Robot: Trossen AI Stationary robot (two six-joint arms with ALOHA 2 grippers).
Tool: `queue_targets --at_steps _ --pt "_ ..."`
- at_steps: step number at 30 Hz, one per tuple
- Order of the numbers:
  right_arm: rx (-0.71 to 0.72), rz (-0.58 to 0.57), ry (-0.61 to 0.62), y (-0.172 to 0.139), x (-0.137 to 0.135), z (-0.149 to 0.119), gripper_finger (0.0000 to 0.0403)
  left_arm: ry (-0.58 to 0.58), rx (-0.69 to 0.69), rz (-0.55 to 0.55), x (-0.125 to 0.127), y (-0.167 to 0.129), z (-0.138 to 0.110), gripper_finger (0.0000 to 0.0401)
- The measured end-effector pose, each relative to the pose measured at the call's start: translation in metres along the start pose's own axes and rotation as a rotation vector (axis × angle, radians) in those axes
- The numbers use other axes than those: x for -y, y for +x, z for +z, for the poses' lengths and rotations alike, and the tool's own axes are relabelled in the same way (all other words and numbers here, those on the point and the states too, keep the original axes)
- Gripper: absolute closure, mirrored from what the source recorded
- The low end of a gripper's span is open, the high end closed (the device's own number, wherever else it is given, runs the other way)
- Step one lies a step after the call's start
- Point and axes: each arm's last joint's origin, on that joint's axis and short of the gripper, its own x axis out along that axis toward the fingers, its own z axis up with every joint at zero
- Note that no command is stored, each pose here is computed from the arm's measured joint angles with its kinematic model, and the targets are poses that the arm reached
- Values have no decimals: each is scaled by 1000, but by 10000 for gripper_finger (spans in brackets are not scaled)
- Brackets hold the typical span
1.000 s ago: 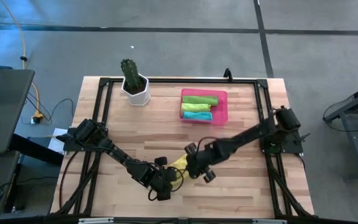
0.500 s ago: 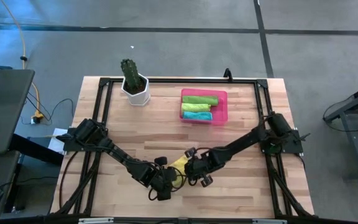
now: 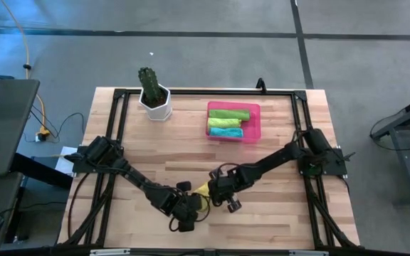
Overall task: Roll microfiber towels into tight, uniform cylinder then place into a basket
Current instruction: Roll the yellow microfiber cloth
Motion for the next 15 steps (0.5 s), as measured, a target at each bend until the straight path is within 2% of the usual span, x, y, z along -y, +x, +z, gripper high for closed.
queue_targets --at_steps 8,15 --pt "51 316 156 -1 26 -9 397 66 -85 106 9 -17 -7 371" --pt "81 463 300 -4 49 -17 399 169 -13 197 25 -38 -5 371"
